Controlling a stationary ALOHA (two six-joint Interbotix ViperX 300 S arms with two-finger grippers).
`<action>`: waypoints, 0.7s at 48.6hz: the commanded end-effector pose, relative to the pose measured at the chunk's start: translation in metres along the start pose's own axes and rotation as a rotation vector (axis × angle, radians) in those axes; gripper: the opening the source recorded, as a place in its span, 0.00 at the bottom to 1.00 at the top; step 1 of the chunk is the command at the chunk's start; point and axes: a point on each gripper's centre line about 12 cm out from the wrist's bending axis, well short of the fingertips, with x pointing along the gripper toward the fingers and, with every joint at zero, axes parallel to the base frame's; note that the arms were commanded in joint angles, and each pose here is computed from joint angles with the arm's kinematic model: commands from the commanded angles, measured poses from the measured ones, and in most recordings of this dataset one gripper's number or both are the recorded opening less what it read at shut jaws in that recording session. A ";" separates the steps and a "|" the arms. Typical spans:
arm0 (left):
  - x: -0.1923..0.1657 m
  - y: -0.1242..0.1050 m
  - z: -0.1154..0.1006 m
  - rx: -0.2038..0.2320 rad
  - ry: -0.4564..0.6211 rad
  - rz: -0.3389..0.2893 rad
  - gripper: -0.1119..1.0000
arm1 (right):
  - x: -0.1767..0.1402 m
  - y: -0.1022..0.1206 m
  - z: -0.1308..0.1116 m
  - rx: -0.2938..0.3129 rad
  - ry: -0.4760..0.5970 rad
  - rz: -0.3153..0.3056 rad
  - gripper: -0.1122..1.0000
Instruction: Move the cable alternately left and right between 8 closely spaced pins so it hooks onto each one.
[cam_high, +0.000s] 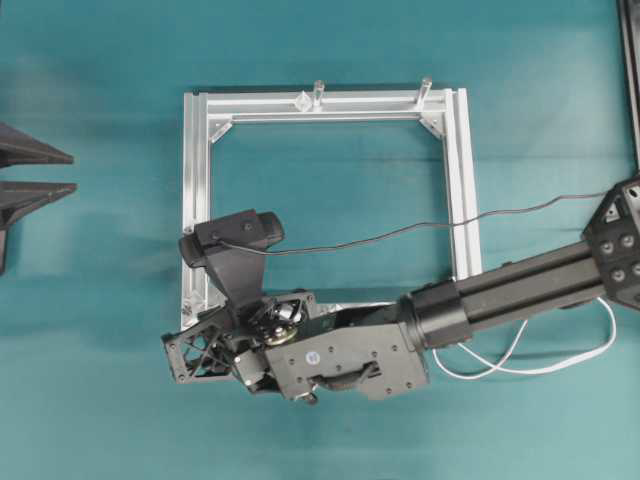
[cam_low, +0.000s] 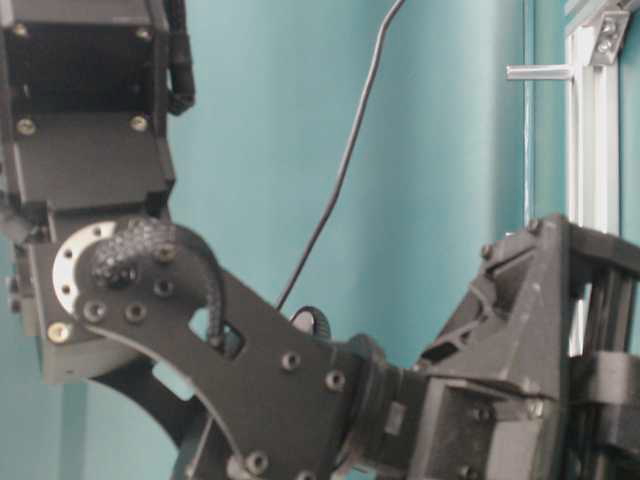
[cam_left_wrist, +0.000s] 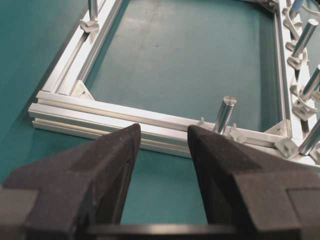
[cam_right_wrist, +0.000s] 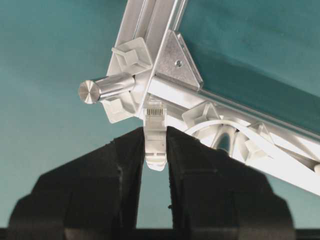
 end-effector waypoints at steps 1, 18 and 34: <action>0.000 0.000 0.007 -0.001 -0.016 0.003 0.55 | -0.016 0.011 0.002 0.008 0.003 0.046 0.24; 0.000 0.000 0.007 -0.001 -0.014 0.003 0.55 | -0.016 0.011 0.003 0.005 0.001 0.046 0.24; 0.000 0.000 0.007 -0.001 -0.014 0.003 0.55 | -0.019 0.013 -0.004 -0.002 0.011 0.062 0.24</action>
